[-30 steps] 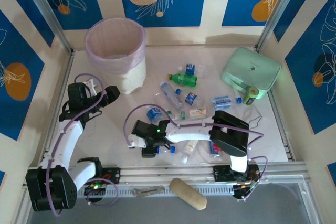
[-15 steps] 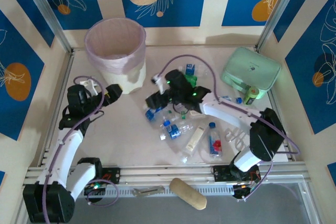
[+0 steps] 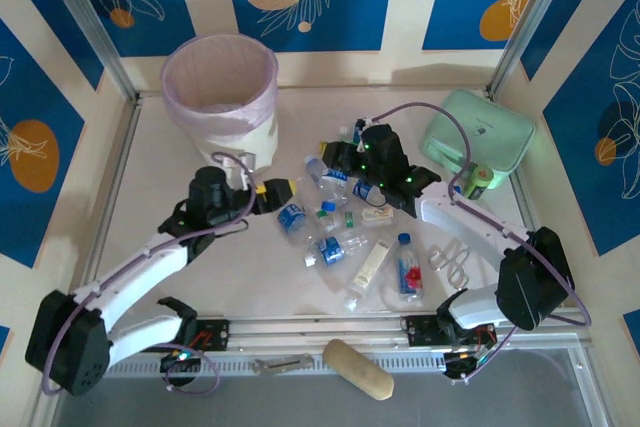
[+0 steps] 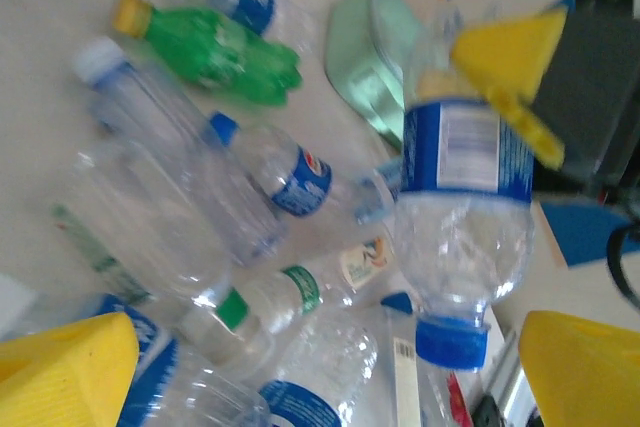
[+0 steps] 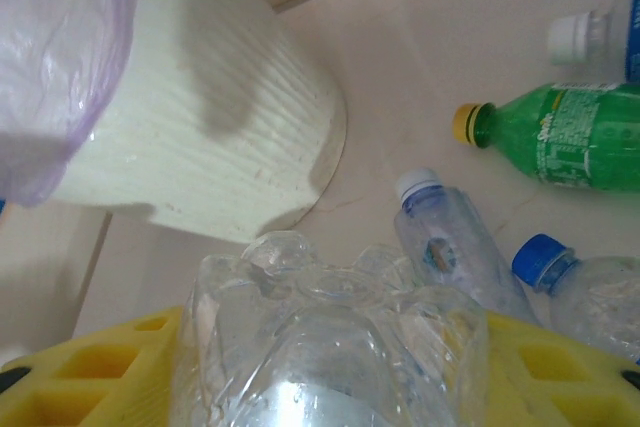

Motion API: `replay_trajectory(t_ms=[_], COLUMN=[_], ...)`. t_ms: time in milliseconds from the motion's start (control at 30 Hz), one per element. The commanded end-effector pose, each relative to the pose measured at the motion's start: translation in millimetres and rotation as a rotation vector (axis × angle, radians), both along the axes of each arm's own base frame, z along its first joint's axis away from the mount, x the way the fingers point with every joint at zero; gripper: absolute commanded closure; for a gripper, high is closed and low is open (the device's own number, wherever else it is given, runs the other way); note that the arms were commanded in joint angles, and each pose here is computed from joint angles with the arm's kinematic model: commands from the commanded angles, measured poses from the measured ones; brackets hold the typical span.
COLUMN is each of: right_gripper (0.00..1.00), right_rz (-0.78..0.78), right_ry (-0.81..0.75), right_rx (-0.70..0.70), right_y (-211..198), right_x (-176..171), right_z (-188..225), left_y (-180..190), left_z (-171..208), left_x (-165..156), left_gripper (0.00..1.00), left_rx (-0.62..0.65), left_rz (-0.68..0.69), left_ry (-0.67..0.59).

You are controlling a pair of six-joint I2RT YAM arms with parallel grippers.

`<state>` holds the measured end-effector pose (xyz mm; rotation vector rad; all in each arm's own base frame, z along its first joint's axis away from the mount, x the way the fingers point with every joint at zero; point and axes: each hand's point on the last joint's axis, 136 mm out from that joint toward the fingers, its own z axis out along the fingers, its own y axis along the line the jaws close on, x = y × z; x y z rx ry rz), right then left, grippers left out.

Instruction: Put the plastic bottles in the bin

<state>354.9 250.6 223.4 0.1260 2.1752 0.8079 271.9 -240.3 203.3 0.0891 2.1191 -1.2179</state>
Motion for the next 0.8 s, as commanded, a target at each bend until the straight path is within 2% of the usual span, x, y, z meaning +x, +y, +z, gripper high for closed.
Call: replay_trajectory(t_ms=[0,200,467,767], right_gripper=[0.42,0.42,0.42,0.42], right_rz=[-0.084,-0.033,0.0,0.011], right_ry=[-0.05,-0.066,-0.094,-0.09], right_rx=[0.075,0.053,0.04,0.053], right_y=[-8.6,6.5,17.8,18.0], right_x=[4.5,-2.1,-7.4,-13.3], right_z=[21.3,25.5,34.1,35.8], left_y=[-36.3,-70.1,-96.0,-101.8], left_z=[26.3,24.7,20.5,20.3], left_x=[-10.4,-22.2,-18.1,-9.2], left_gripper=[0.04,0.04,0.05,0.25], left_rx=[-0.063,-0.071,-0.061,-0.059], left_rz=[-0.128,-0.229,-0.292,-0.286], left_ry=[-0.067,-0.069,-0.071,-0.1])
